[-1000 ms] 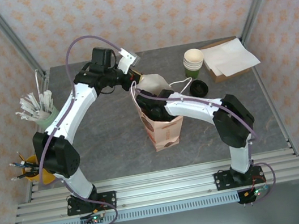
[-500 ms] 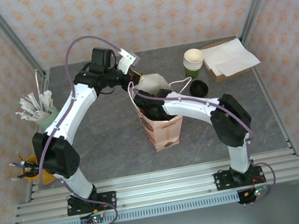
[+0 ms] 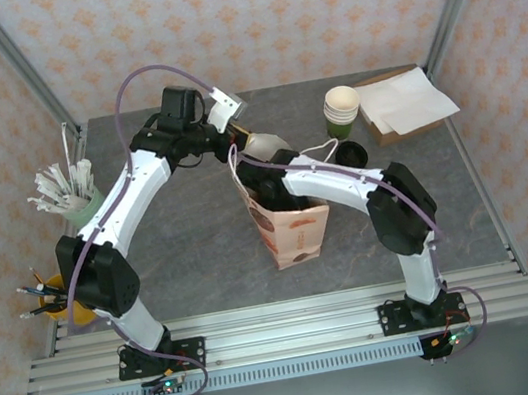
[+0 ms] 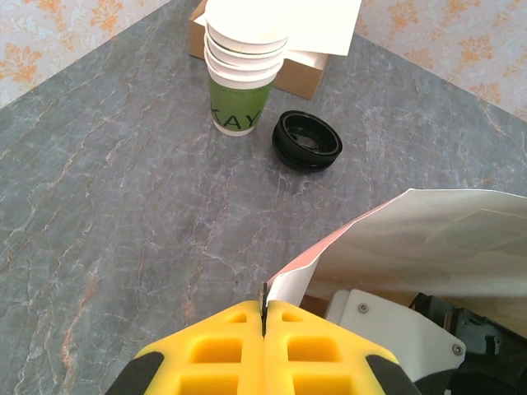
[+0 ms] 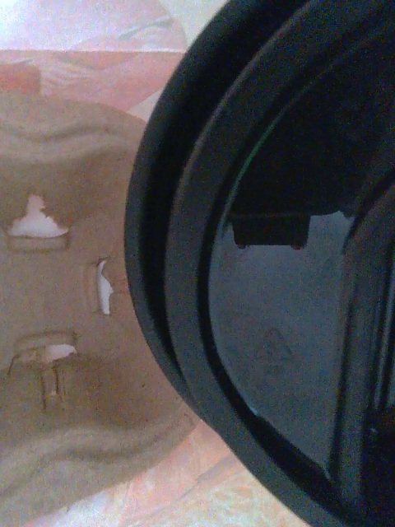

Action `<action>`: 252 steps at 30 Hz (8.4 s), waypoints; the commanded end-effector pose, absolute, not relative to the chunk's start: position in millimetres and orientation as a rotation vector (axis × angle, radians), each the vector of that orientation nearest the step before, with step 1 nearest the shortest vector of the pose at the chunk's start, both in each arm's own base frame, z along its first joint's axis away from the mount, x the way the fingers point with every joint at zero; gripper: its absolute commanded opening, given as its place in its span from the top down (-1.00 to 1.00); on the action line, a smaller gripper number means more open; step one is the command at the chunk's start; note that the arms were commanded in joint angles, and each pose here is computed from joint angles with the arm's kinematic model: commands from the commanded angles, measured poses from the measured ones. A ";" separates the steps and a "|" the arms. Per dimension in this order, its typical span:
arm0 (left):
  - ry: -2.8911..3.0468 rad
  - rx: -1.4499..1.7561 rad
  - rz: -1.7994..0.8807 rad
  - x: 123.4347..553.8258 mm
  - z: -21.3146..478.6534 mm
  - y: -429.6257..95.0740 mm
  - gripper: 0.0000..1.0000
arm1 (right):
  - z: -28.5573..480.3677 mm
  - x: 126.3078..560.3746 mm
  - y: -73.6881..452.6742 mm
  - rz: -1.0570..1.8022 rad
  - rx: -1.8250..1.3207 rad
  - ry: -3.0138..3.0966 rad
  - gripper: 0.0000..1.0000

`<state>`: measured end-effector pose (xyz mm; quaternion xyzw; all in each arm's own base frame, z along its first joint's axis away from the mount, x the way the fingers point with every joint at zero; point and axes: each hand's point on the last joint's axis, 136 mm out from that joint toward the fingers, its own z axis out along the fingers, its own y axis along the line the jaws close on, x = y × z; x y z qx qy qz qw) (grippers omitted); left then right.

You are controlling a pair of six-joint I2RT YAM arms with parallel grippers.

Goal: Pack the takeout coffee

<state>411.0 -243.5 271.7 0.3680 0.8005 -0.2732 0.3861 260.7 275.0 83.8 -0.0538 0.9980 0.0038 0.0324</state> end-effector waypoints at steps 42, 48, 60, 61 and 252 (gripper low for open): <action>1.950 1.054 -0.482 413.1 287.3 -231.9 1.00 | 245.5 301.6 246.5 0.200 0.112 2.752 0.12; 1.935 1.043 -0.524 414.9 293.6 -231.7 1.00 | 232.3 309.3 263.4 0.328 0.027 2.686 0.11; 1.989 0.969 -0.590 424.5 296.5 -233.4 1.00 | 239.9 327.0 274.4 0.420 -0.079 2.499 0.10; 2.007 0.972 -0.597 424.2 294.9 -233.9 1.00 | 244.0 328.5 276.1 0.437 -0.089 2.475 0.10; 2.172 0.748 -0.620 484.2 323.0 -214.2 -0.34 | 128.0 439.3 339.5 0.470 -0.673 2.251 0.11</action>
